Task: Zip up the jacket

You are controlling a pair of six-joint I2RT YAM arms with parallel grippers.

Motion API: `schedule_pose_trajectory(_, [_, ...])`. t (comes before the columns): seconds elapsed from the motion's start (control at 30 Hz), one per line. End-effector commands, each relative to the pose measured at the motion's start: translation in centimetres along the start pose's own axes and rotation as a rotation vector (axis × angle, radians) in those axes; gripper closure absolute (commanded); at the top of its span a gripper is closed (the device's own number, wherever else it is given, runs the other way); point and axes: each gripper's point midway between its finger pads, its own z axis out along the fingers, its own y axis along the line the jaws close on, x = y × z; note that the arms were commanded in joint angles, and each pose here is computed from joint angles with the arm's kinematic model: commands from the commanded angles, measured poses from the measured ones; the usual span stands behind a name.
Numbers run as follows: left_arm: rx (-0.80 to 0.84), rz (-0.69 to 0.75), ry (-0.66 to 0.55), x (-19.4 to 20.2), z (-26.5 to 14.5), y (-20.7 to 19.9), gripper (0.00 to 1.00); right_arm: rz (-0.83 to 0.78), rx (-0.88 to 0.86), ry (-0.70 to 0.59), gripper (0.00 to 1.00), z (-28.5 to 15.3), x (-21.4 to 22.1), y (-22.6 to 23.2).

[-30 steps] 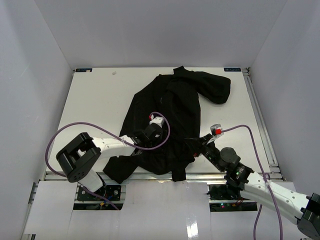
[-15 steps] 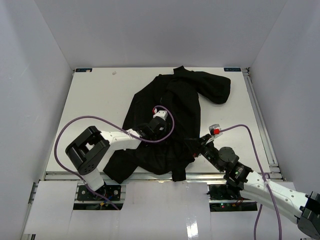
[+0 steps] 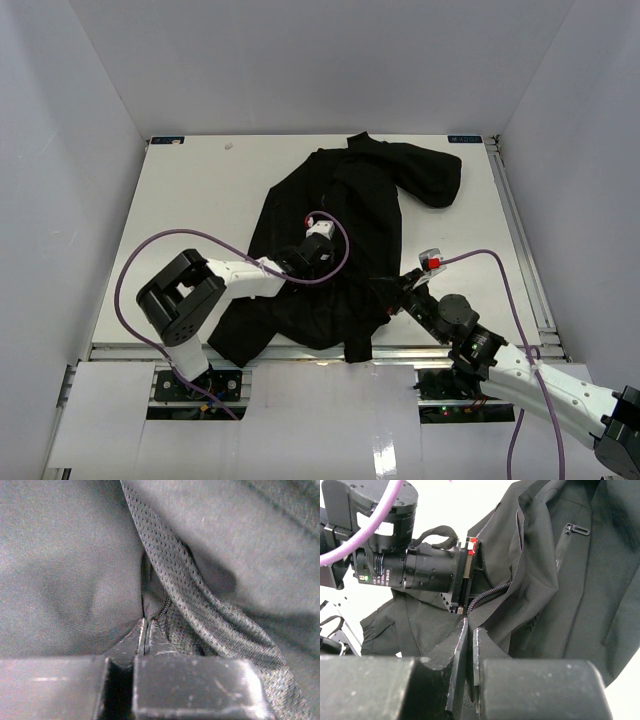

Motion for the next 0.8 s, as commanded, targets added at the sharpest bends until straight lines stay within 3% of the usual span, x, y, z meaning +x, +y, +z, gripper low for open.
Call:
schedule_pose_trajectory(0.0, [-0.023,-0.013,0.010,0.6,-1.2,1.6,1.00,-0.003,-0.004,-0.036,0.92,0.1,-1.0,0.2])
schedule_pose_trajectory(0.2, [-0.017,-0.045,-0.035,-0.9,-3.5,2.3,1.00,-0.008,0.005,-0.018,0.92,0.3,-0.7,0.1])
schedule_pose_trajectory(0.47, [-0.099,-0.076,-0.036,0.7,-5.6,6.3,1.00,-0.010,0.005,0.007,0.92,0.5,-0.3,0.2])
schedule_pose_trajectory(0.6, [-0.084,-0.053,-0.018,1.0,-6.1,6.2,0.96,-0.011,0.000,0.014,0.92,0.6,-0.3,0.4])
schedule_pose_trajectory(0.77, [0.034,0.000,-0.013,0.3,-7.2,3.9,0.99,-0.017,0.007,0.014,0.92,0.6,-0.4,0.3])
